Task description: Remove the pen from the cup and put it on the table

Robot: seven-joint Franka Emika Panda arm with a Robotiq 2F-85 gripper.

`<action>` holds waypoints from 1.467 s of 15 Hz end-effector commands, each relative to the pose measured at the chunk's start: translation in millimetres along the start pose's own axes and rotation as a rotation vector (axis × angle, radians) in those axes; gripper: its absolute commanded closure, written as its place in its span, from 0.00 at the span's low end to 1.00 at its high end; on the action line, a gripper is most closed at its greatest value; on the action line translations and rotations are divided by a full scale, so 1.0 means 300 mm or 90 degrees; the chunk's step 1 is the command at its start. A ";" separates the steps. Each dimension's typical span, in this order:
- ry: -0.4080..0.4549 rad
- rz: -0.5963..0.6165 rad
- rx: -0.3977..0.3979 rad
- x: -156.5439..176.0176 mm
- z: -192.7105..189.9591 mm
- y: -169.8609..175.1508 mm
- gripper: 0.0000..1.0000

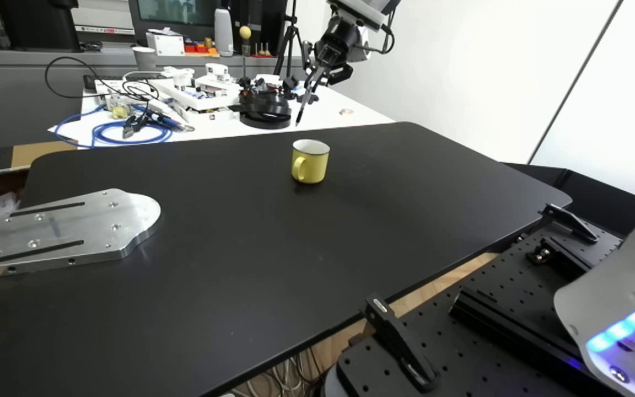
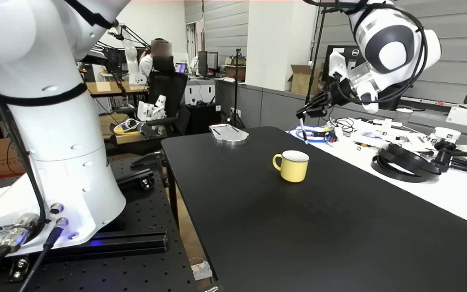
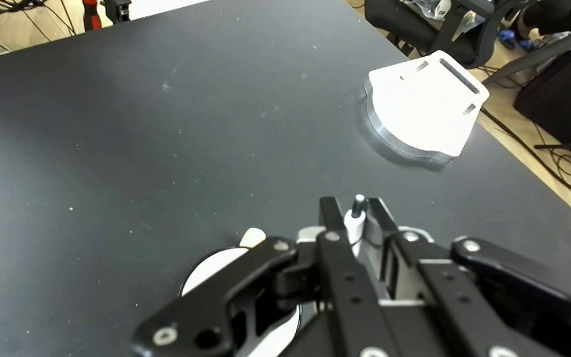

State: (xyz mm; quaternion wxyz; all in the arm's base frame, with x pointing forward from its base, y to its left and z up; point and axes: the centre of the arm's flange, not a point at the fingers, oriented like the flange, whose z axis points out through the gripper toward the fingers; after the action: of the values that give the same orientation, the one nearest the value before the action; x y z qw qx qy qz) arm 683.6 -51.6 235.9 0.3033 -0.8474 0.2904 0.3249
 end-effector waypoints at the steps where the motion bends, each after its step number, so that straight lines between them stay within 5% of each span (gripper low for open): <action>1: 0.028 0.017 0.005 -0.031 -0.114 0.001 0.96; 7: 0.099 0.047 -0.020 0.021 -0.195 0.137 0.96; 12: 0.217 0.055 -0.057 0.126 -0.219 0.262 0.96; 16: 0.322 0.024 -0.093 0.237 -0.163 0.341 0.96; 22: 0.373 0.034 -0.157 0.369 -0.020 0.442 0.96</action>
State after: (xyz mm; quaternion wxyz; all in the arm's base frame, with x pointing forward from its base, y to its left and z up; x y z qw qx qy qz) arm 674.1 -178.6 132.6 0.1169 -0.9240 0.3464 0.1122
